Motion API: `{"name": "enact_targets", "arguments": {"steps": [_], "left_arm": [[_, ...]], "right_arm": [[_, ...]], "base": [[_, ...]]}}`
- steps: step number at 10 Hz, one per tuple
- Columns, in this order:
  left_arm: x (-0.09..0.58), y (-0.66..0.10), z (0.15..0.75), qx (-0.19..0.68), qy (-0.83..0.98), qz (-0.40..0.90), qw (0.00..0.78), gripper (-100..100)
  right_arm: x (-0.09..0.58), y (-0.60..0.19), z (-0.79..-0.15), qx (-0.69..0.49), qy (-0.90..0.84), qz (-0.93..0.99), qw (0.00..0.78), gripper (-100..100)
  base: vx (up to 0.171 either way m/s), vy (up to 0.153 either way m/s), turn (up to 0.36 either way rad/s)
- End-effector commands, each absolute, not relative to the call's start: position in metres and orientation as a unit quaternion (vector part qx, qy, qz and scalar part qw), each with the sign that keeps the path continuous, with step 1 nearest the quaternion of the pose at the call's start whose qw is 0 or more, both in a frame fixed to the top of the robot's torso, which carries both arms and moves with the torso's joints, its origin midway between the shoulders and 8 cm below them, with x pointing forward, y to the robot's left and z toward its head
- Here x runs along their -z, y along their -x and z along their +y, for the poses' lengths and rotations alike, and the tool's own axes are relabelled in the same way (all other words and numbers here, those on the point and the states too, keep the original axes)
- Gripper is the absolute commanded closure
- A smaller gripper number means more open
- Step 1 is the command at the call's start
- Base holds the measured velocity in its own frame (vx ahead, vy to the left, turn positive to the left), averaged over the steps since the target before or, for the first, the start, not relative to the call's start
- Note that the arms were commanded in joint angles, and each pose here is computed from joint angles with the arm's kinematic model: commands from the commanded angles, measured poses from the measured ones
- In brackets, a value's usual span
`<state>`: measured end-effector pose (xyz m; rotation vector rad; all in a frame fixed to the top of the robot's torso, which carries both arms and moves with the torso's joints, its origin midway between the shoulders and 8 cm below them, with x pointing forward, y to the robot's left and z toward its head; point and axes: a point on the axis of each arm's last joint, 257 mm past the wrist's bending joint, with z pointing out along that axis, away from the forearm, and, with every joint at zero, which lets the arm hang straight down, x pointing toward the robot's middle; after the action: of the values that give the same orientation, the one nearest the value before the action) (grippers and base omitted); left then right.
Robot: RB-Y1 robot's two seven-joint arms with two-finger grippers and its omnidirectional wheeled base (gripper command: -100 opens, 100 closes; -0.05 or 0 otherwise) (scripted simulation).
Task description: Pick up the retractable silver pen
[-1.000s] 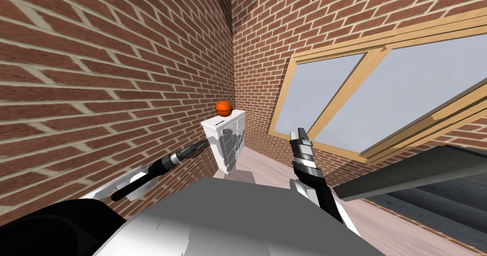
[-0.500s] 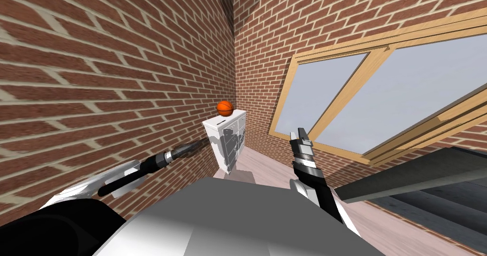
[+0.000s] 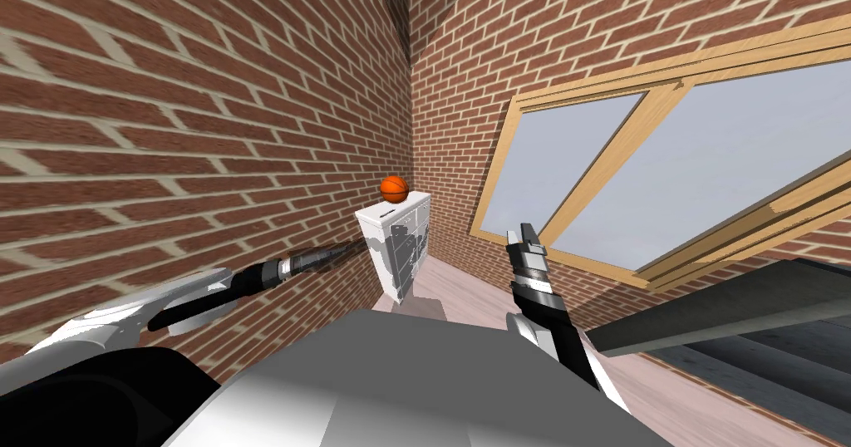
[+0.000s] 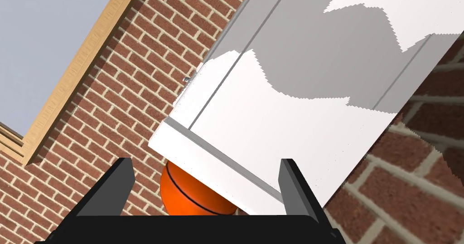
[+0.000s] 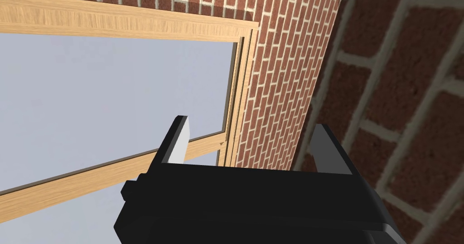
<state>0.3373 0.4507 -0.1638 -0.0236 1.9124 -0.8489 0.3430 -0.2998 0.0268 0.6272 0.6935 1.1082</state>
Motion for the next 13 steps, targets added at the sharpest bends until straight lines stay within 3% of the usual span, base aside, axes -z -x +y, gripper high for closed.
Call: {"name": "enact_targets", "arguments": {"steps": [1,13], "left_arm": [[0.163,-0.336,0.466,0.335,-0.003,0.807,0.486,-100],[0.117,-0.34,0.555,0.205,-0.083,0.893,0.391,-100]], "right_arm": [[-0.027,-0.343,-0.3,-0.507,-0.287,0.317,0.748,0],[-0.027,-0.343,-0.3,-0.507,-0.287,0.317,0.748,0]], "base": [[-0.004,-0.016,0.011],[0.008,-0.039,-0.011]]}}
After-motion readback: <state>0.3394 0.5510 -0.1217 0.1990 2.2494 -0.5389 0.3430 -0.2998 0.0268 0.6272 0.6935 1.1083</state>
